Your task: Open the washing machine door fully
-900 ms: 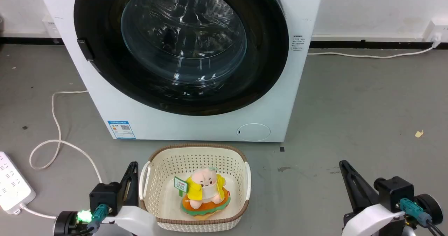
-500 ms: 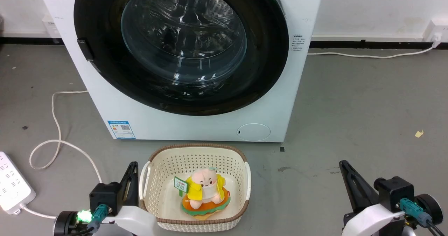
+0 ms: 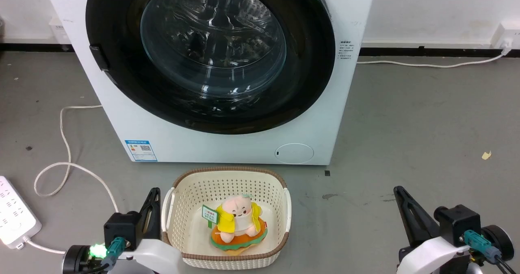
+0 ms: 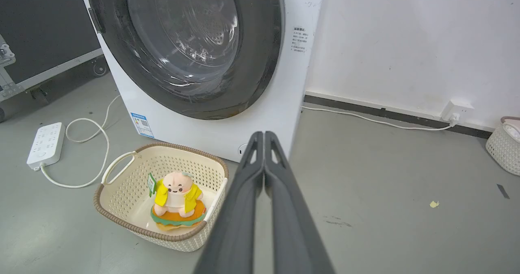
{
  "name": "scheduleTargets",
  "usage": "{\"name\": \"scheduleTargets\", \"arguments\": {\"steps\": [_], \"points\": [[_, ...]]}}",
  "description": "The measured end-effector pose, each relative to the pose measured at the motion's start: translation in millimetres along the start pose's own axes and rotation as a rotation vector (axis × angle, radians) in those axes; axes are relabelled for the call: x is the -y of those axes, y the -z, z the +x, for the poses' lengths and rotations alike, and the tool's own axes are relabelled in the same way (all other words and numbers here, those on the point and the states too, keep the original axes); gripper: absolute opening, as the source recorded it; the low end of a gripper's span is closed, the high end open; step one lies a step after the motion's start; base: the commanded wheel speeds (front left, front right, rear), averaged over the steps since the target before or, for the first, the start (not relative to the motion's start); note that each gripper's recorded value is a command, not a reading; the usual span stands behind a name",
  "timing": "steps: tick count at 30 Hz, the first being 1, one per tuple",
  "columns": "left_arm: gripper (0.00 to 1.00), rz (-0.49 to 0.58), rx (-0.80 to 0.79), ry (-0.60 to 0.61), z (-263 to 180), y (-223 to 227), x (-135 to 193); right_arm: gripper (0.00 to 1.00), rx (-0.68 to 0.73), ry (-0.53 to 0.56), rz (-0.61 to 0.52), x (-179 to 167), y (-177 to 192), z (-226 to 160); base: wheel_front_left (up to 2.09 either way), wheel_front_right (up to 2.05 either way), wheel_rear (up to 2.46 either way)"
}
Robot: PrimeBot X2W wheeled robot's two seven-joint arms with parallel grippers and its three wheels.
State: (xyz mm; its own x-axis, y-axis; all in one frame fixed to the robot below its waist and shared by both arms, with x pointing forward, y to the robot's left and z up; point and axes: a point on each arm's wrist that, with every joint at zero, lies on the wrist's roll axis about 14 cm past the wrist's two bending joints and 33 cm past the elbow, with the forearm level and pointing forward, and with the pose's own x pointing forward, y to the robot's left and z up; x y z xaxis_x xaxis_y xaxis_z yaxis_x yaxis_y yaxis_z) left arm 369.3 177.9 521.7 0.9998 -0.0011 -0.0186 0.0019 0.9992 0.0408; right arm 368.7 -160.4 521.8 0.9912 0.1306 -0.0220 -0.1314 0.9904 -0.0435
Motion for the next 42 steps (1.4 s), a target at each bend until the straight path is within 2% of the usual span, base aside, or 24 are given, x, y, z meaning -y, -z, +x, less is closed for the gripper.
{"name": "scheduleTargets", "arguments": {"steps": [3,4,5,6,7,30,40,42], "points": [[0.00,0.000,0.000,0.000,0,0,0,0.00,0.000,0.000,0.000,0,0,0,0.00,0.00,0.00],[1.00,-0.001,0.000,0.000,0,0,0,1.00,0.000,0.000,0.000,0,0,0,0.00,0.00,0.00],[0.00,-0.002,-0.001,-0.001,0,0,0,0.00,-0.001,-0.001,0.000,0,0,0,0.00,0.00,0.00],[0.00,-0.002,-0.001,0.000,0,0,0,0.00,-0.001,-0.001,0.000,0,0,0,0.00,0.00,0.00],[1.00,-0.002,-0.001,0.000,0,0,0,1.00,-0.001,-0.002,0.000,-1,0,0,0.00,0.00,0.00],[1.00,-0.001,0.000,0.007,2,7,4,1.00,0.023,-0.022,0.032,-6,1,8,0.00,0.00,0.00],[1.00,0.008,0.007,0.005,12,10,5,1.00,0.085,-0.049,0.056,-4,-22,42,0.00,0.00,0.00],[1.00,0.009,0.003,0.003,13,11,4,0.97,0.094,-0.050,0.068,-3,-26,48,0.00,0.00,0.00]]}}
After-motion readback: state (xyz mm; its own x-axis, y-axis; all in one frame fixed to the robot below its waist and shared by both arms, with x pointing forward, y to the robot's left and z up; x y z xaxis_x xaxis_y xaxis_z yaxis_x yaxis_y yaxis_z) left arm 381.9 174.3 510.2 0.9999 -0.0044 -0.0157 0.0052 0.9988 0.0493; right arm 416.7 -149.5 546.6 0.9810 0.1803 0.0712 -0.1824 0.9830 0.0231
